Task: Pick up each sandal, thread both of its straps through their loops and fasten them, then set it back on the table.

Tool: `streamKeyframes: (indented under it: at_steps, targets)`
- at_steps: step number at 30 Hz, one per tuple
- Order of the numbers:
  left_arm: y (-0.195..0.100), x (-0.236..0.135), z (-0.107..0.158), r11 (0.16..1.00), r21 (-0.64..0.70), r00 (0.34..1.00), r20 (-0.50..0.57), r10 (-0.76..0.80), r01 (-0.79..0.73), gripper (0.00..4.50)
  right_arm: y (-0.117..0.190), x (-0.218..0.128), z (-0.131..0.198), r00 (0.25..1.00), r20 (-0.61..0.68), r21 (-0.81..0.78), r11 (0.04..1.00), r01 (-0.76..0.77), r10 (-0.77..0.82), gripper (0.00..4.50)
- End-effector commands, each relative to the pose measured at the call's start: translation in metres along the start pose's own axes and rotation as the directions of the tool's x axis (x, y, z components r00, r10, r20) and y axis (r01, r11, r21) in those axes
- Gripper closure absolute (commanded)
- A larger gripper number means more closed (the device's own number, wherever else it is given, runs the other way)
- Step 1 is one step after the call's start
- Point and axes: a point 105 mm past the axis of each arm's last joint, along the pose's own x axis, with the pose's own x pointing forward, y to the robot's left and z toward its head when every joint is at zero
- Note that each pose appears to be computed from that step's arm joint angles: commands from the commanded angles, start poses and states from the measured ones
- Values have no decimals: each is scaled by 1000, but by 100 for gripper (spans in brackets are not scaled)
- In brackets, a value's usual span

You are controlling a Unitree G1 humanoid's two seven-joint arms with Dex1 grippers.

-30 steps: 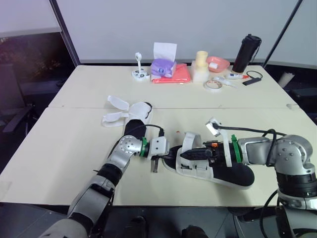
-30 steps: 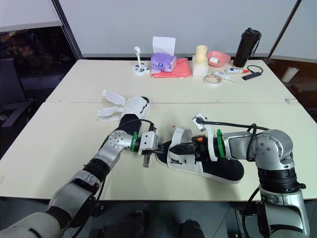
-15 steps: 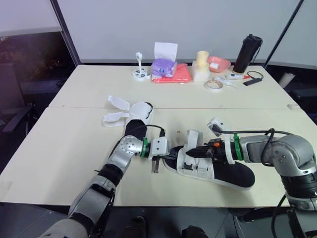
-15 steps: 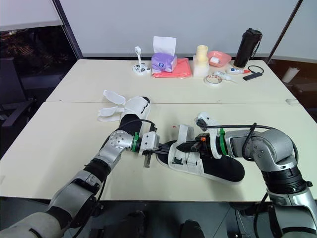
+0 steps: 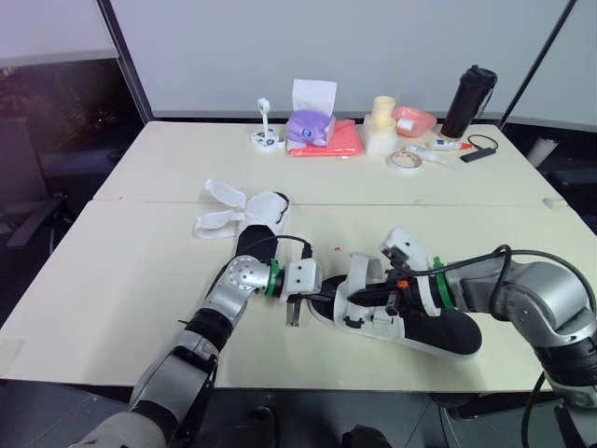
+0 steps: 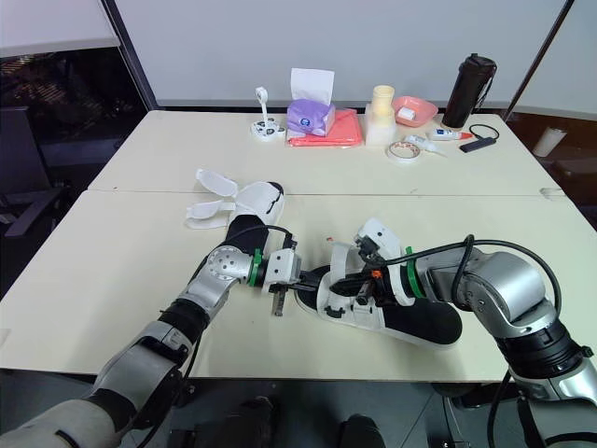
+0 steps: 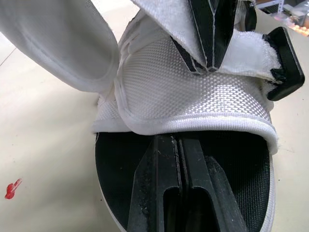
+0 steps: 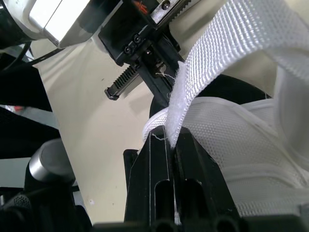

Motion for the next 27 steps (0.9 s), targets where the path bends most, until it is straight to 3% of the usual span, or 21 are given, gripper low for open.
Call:
streamKeyframes:
  at_steps: [1,12,22,27]
  targets:
    - [-25,10,-25,994,-67,991,-96,-94,88,450,11,3,-7,998,-57,-77,997,-25,21,443]
    - [-23,9,-25,994,-67,991,-97,-89,83,450,23,1,-19,990,-135,-163,985,-60,38,443]
    - [-22,9,-25,994,-64,991,-99,-89,83,450,20,2,-11,995,-101,-217,976,6,-28,443]
    - [-22,9,-25,995,-64,991,-100,-88,82,450,22,-12,1,997,-59,-218,975,35,-49,228]
